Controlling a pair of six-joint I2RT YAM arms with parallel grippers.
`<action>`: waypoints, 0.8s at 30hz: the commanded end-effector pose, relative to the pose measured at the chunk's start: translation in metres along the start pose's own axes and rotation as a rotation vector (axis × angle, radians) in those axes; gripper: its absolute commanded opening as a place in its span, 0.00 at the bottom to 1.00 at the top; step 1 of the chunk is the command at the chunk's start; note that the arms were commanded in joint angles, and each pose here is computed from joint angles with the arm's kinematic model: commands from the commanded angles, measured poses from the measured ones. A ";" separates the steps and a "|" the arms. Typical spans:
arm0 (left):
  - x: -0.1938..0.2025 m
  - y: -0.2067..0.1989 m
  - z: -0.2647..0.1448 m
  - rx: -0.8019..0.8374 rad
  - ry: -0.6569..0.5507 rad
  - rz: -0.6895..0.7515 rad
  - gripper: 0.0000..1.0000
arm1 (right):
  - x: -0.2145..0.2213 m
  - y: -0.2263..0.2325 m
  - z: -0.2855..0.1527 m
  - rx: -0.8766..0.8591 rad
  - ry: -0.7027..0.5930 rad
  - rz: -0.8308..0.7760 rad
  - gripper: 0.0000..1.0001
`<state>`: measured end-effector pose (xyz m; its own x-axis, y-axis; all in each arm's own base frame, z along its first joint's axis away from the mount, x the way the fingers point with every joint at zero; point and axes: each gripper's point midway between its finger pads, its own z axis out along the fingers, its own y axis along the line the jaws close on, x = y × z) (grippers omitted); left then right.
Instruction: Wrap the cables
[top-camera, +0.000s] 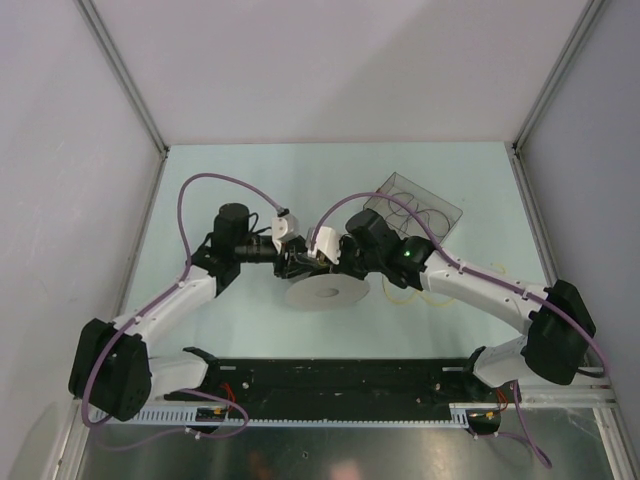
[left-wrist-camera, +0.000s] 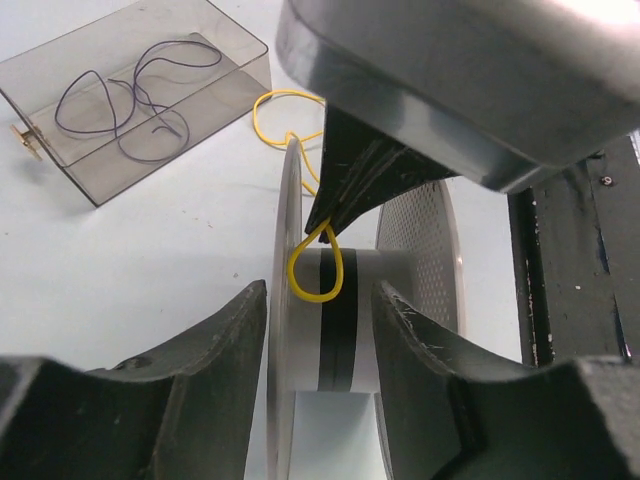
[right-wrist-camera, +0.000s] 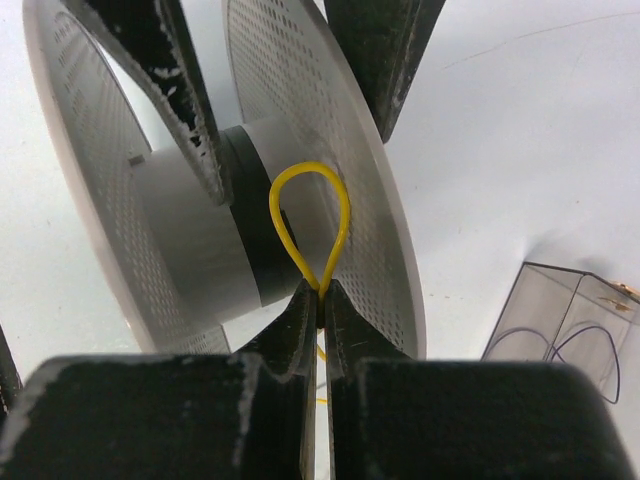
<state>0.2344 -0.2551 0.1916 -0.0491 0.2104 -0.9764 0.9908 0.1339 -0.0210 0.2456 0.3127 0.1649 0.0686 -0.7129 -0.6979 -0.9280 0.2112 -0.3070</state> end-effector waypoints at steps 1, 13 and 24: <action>-0.006 -0.004 0.006 0.029 -0.026 0.018 0.52 | -0.018 -0.010 0.002 0.036 -0.057 0.026 0.00; 0.006 0.008 0.019 0.001 -0.016 -0.001 0.44 | -0.020 -0.006 0.006 0.019 -0.082 0.054 0.00; 0.008 0.003 0.024 0.022 -0.012 0.003 0.18 | -0.017 -0.012 0.013 0.027 -0.086 0.086 0.00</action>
<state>0.2435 -0.2701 0.1730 -0.0807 0.2205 -0.9720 0.9883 0.1440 -0.0494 0.2521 0.3215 0.1602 0.0126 -0.6801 -0.7330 -0.9299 0.2615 -0.2586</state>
